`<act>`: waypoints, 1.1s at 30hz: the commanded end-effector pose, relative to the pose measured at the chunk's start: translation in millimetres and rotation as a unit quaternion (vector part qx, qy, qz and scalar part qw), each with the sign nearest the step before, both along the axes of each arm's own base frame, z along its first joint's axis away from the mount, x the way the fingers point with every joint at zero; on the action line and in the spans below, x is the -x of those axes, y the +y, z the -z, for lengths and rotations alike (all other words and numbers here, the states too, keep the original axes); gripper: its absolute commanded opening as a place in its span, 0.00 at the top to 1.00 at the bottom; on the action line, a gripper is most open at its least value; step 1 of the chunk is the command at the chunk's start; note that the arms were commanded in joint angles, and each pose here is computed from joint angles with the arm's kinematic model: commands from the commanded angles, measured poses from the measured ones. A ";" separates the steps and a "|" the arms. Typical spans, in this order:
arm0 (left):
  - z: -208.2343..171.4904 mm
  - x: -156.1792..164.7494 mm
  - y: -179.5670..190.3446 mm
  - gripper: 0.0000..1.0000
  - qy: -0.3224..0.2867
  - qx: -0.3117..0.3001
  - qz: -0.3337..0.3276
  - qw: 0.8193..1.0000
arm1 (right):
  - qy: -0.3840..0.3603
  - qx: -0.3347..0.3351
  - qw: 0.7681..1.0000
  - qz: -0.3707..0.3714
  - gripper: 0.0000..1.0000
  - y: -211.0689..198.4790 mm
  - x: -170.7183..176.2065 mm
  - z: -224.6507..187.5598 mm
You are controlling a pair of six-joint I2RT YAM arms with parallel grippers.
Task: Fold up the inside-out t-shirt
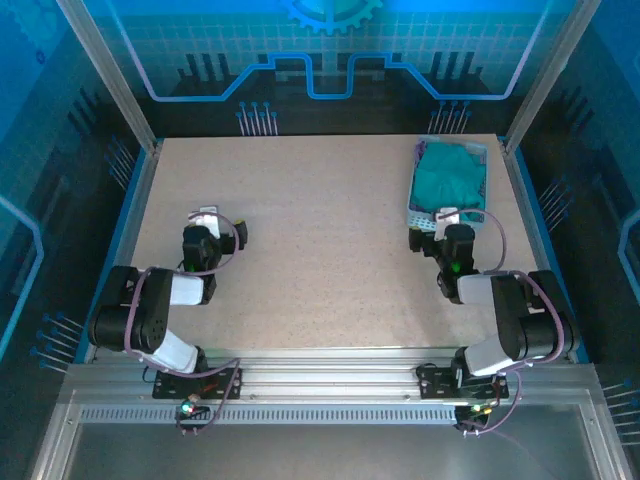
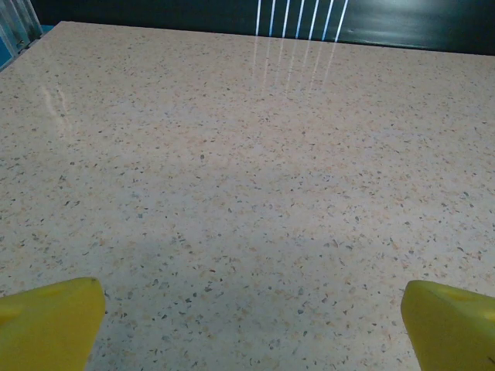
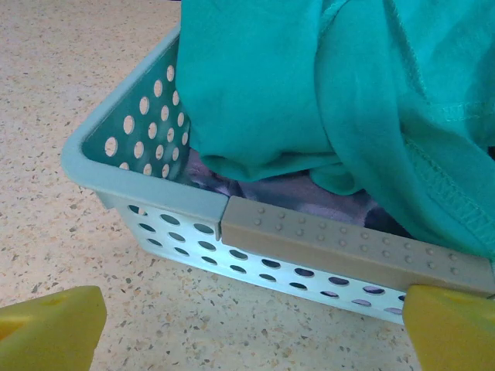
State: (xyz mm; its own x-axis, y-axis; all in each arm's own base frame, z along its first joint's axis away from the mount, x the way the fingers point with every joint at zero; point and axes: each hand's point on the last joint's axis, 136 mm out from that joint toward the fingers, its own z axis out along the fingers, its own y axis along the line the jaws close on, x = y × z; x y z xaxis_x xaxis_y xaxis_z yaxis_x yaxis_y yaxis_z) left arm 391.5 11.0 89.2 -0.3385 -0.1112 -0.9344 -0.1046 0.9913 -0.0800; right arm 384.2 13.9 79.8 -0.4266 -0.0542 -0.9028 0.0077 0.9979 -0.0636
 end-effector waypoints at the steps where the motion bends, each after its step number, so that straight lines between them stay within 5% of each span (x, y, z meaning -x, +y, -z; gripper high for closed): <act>1: -6.2 -6.4 -7.7 0.01 -0.010 -0.003 0.019 1.000 | -0.030 0.006 1.000 0.007 0.00 -3.2 -10.8 -16.3; 23: -6.2 -5.7 -6.5 0.01 -0.010 -0.003 0.015 1.000 | -0.030 0.006 0.999 0.007 0.00 -3.0 -10.9 -16.5; 27: -22.6 5.7 10.6 0.01 -0.036 -0.002 -0.037 0.999 | -0.035 0.022 0.999 0.006 0.00 0.6 -7.8 -31.5; 30: -51.2 16.3 18.2 0.01 -0.046 -0.001 -0.061 0.997 | 0.002 -0.001 0.997 0.079 0.00 -18.3 3.1 -52.0; 33: -80.7 26.7 31.9 0.01 -0.052 0.087 -0.129 0.986 | 0.012 -0.051 0.991 0.120 0.00 -30.1 18.5 -74.0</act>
State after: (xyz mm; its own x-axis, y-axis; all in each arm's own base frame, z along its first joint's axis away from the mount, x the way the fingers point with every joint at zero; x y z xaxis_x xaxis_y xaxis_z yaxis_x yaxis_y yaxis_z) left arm 372.6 28.8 146.5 -0.2271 -0.1836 -0.9564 -0.2157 0.9672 -0.1344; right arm 382.6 0.6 138.4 -0.4014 0.0226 -0.9156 0.1240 0.9918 -0.0299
